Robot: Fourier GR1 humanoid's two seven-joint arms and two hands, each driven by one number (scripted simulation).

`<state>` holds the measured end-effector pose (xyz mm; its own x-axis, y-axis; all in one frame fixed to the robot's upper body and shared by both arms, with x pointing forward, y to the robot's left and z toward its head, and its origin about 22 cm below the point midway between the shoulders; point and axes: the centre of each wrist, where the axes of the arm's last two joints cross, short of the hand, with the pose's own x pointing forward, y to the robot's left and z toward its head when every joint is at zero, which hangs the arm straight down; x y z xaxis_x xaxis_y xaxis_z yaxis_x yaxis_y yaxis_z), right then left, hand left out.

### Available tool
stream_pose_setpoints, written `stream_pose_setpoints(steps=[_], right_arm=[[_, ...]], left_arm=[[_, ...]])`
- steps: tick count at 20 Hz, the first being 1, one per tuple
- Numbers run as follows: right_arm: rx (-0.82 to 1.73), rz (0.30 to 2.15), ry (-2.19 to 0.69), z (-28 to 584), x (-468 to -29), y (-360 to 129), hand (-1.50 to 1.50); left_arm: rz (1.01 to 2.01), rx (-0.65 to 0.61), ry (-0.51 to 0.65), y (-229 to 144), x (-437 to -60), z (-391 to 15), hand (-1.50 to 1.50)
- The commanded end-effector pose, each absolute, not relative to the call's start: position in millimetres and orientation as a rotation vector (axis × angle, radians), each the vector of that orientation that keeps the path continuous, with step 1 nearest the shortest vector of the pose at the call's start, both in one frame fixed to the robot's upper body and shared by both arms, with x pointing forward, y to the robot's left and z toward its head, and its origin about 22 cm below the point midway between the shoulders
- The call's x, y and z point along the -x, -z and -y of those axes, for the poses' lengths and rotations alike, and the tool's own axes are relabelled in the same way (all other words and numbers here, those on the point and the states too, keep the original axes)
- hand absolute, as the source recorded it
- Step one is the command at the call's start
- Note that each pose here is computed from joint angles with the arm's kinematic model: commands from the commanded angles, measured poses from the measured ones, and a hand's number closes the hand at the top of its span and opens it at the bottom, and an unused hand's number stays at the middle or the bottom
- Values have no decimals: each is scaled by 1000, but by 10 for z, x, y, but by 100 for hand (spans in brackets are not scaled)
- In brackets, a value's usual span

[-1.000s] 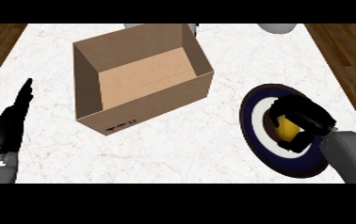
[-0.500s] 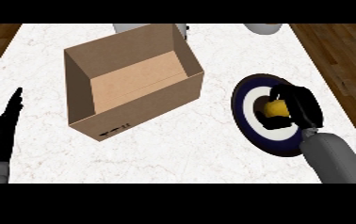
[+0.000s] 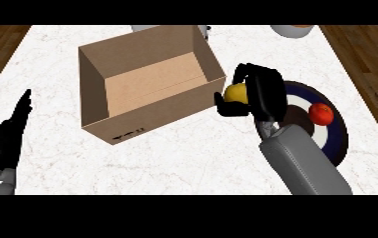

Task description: Pick the lemon from the plate and place it in the cardboard box

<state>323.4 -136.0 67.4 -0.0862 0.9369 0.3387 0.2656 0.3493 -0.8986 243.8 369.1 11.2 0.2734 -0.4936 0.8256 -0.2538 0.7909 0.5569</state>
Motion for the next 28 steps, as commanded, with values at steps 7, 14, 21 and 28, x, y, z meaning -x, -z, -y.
stream_pose_setpoints(steps=[7,14,21,28], right_arm=[[1081,1579,-614,111,-3023,-1771,150],[998,1495,-482,-36,-3597,-1866,150],[965,1473,-483,62,-4111,-1791,150],[1064,1369,-411,190,-4291,-1432,150]], left_arm=[[1389,-640,228,-268,-2735,-3565,0],[1377,-628,223,-193,-2687,-3509,0],[1393,-620,238,-279,-2782,-3618,0],[1425,-596,284,-273,-2879,-3418,0]])
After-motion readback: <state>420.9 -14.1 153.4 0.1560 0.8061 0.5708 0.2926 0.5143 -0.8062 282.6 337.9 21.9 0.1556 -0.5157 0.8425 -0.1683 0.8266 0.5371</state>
